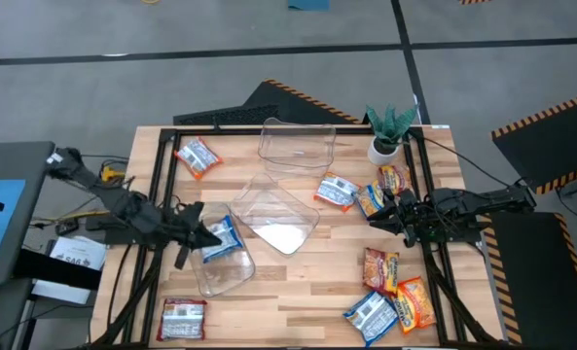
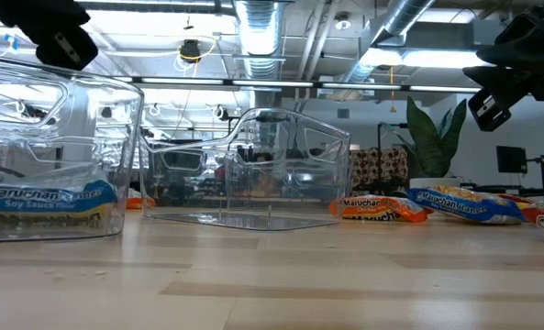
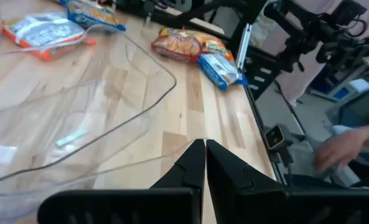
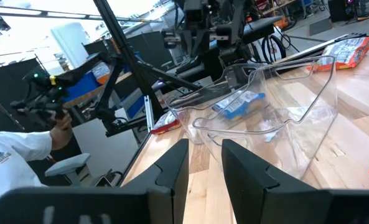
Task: Sort Maruchan noodles
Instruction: Put the bottom right red noodle pack into the top transparent bin
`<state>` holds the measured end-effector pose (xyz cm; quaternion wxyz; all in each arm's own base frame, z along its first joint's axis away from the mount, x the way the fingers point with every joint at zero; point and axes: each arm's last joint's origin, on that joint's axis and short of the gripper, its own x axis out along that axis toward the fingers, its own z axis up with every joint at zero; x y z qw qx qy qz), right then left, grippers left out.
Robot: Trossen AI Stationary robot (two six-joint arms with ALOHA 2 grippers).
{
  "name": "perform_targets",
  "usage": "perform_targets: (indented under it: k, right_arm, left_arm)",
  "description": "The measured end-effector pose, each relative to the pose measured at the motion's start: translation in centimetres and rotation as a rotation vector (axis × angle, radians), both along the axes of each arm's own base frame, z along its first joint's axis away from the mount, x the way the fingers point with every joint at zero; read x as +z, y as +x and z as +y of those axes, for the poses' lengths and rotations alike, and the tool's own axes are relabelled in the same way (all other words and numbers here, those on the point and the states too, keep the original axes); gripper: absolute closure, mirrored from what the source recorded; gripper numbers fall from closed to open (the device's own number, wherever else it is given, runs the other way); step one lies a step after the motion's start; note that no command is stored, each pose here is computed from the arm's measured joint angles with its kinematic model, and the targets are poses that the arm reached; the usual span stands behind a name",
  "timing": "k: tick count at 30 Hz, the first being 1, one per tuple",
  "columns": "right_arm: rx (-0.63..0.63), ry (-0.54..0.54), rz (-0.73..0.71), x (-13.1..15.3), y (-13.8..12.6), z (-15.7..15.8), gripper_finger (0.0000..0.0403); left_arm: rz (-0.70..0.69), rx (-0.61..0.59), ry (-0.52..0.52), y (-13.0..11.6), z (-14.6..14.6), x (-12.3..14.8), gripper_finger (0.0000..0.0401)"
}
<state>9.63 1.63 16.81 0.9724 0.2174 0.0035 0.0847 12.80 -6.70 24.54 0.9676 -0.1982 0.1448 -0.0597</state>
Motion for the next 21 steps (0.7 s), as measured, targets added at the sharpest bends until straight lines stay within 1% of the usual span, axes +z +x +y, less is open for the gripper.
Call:
perform_targets:
  k: [2, 4, 7, 10, 12, 13, 15, 16, 19, 21]
  right_arm:
    - [0.0, 0.0, 0.0, 0.0, 0.0, 0.0, 0.028]
    - [0.0, 0.0, 0.0, 0.0, 0.0, 0.0, 0.028]
    - [0.0, 0.0, 0.0, 0.0, 0.0, 0.0, 0.028]
    - [0.0, 0.0, 0.0, 0.0, 0.0, 0.0, 0.028]
    - [0.0, 0.0, 0.0, 0.0, 0.0, 0.0, 0.028]
    - [0.0, 0.0, 0.0, 0.0, 0.0, 0.0, 0.028]
    - [0.0, 0.0, 0.0, 0.0, 0.0, 0.0, 0.028]
    - [0.0, 0.0, 0.0, 0.0, 0.0, 0.0, 0.028]
    - [0.0, 0.0, 0.0, 0.0, 0.0, 0.0, 0.028]
    - [0.0, 0.0, 0.0, 0.0, 0.0, 0.0, 0.028]
  left_arm:
    - [-0.005, 0.001, 0.03, 0.2, -0.6, -0.1, 0.0401]
    - [-0.034, 0.01, 0.083, 0.5, -1.1, -0.1, 0.0401]
    - [-0.08, 0.063, 0.19, 0.8, -1.4, 0.1, 0.0401]
    - [-0.093, 0.121, 0.294, 1.0, -1.3, 0.0, 0.0401]
    - [-0.095, 0.122, 0.343, 1.1, -1.4, 0.0, 0.0401]
    - [-0.102, 0.103, 0.361, 1.1, -1.4, 0.0, 0.0401]
    - [-0.139, 0.014, 0.366, 1.2, -1.8, 0.3, 0.0401]
    - [-0.159, -0.056, 0.365, 1.2, -2.0, 0.4, 0.0401]
    - [-0.232, -0.295, 0.351, 1.1, -2.7, 0.8, 0.0401]
    - [-0.293, -0.487, 0.338, 0.9, -3.2, 1.0, 0.0401]
